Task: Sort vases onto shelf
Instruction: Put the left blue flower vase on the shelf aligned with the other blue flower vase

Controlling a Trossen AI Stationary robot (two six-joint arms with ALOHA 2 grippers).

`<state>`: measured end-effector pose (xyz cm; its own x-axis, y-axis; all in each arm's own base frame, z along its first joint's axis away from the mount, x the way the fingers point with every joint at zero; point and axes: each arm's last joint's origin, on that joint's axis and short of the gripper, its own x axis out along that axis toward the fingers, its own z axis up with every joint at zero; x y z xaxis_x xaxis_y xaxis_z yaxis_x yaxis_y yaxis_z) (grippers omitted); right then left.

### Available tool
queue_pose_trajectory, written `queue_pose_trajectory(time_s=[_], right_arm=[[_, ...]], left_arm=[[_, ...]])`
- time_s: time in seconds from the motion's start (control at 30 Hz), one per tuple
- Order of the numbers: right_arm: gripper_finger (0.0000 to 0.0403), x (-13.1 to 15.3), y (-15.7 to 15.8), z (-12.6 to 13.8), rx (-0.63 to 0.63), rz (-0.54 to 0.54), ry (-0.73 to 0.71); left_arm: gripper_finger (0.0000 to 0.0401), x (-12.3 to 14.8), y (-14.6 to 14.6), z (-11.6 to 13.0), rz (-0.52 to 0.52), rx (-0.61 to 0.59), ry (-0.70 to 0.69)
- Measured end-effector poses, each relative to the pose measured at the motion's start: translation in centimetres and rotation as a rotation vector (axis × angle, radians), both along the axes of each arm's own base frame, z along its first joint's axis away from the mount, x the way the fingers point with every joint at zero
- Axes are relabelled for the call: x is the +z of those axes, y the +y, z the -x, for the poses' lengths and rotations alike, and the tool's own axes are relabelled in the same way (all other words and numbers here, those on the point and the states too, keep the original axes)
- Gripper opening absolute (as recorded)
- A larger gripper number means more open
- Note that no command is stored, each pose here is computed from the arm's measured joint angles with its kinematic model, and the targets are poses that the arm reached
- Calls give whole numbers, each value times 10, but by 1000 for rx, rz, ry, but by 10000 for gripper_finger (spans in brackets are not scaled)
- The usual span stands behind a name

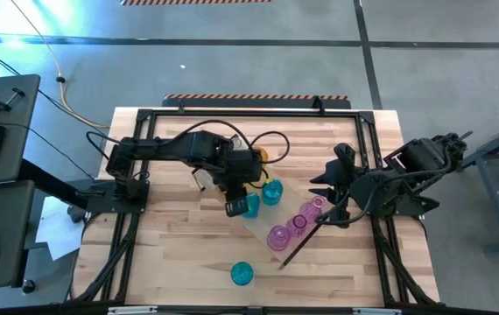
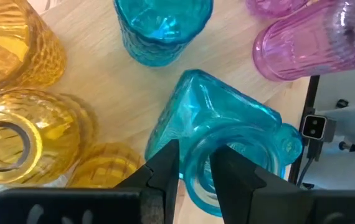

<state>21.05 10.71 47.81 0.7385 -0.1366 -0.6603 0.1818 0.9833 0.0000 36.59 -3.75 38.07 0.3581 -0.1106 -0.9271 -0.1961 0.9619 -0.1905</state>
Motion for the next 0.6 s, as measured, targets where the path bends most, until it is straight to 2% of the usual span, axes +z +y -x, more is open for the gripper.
queue_pose_trajectory(time_s=[0.6], right_arm=[[76,0,0,0,2,0,1]], left_arm=[[81,4,0,-8,30,-4,-89]])
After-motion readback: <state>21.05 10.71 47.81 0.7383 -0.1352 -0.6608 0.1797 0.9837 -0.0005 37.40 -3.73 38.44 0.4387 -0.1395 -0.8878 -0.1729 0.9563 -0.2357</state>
